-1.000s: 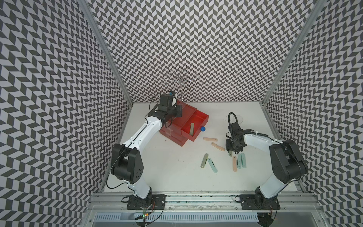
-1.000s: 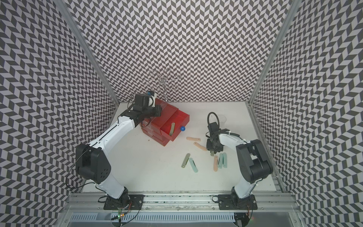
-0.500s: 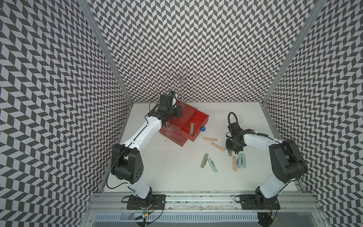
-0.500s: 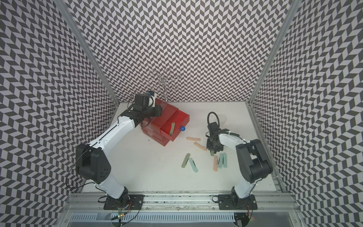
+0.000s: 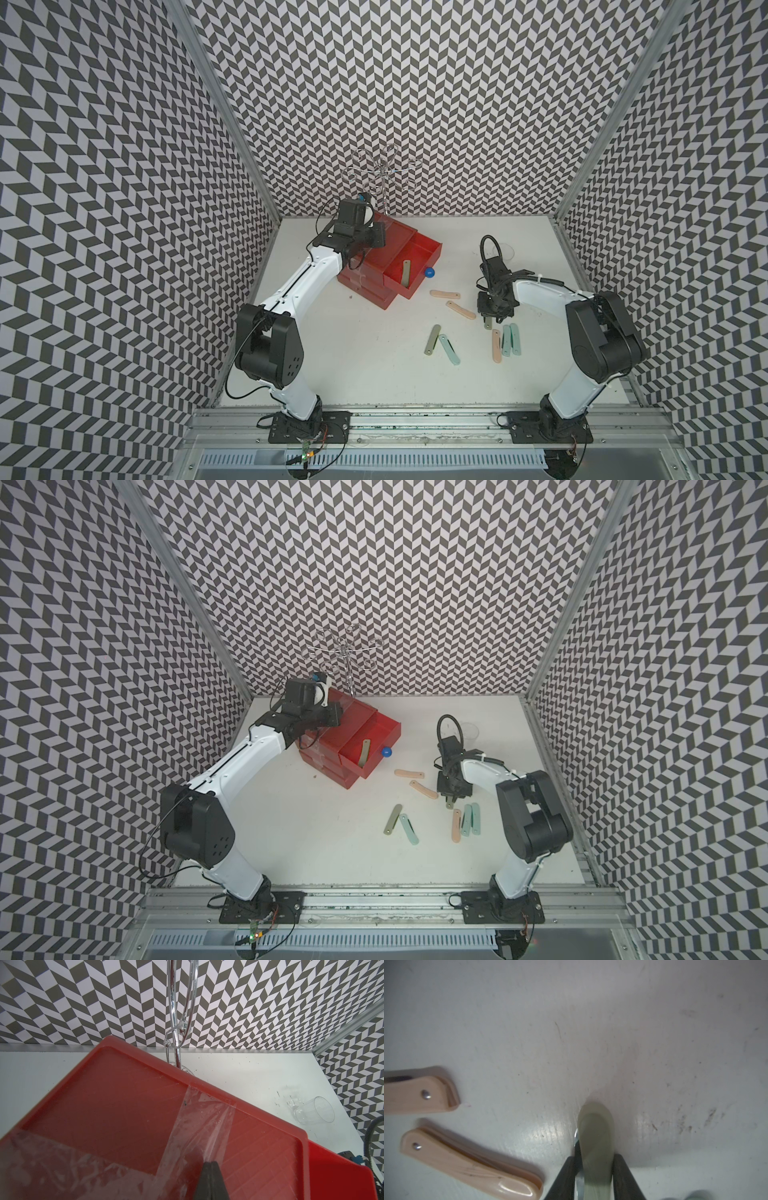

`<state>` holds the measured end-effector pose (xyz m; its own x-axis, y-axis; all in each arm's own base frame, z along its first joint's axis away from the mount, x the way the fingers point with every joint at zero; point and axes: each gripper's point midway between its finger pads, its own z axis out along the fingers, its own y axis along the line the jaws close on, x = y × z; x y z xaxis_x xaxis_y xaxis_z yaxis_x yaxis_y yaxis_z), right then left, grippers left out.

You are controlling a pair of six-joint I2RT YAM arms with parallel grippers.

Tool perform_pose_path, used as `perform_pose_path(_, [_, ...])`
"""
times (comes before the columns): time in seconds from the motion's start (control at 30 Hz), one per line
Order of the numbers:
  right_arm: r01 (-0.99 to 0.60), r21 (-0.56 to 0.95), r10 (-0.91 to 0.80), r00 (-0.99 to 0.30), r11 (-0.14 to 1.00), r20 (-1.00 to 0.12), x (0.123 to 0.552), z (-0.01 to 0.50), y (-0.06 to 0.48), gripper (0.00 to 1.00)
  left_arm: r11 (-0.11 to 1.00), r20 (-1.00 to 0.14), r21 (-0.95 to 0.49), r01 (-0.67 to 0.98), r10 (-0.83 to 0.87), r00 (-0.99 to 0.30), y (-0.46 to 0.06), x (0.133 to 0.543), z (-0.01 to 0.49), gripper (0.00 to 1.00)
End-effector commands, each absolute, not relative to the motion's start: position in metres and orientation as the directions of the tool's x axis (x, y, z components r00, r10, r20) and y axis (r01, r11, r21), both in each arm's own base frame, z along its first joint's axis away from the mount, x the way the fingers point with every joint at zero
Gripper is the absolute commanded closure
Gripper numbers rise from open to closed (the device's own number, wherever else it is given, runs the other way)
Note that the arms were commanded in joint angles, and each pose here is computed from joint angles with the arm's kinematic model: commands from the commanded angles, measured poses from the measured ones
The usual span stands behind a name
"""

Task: Place the fruit knives into the drawer by color
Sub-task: Pick up the fruit knife from the center of the board.

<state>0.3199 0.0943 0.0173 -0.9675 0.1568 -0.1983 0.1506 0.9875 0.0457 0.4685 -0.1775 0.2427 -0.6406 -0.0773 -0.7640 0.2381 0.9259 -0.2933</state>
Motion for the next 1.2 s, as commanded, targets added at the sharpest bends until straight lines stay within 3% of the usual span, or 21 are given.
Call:
perform_pose_path(0.0, [0.138,-0.04,0.135,-0.987,0.99,-0.084,0.294,-0.012,0.081,0.69,0.965,-0.576,-0.219,0.141,-0.011,-0.817,-0.158,0.444,0.16,1.0])
perform_pose_path(0.7, [0.103,-0.055,0.103,-0.995,0.993,-0.009,0.282,-0.023,0.08,0.7,0.965,-0.578,-0.219,0.143,-0.01,-0.816,-0.159,0.444,0.161,1.0])
perform_pose_path(0.93, [0.099,-0.029,0.098,-0.995,0.995,-0.026,0.287,-0.019,0.085,0.79,0.966,-0.574,-0.217,0.142,-0.009,-0.819,-0.158,0.444,0.159,1.0])
perform_pose_path(1.17, [0.096,0.028,0.098,-0.992,0.995,-0.085,0.301,0.001,0.094,0.81,0.966,-0.573,-0.216,0.139,-0.01,-0.82,-0.158,0.444,0.159,1.0])
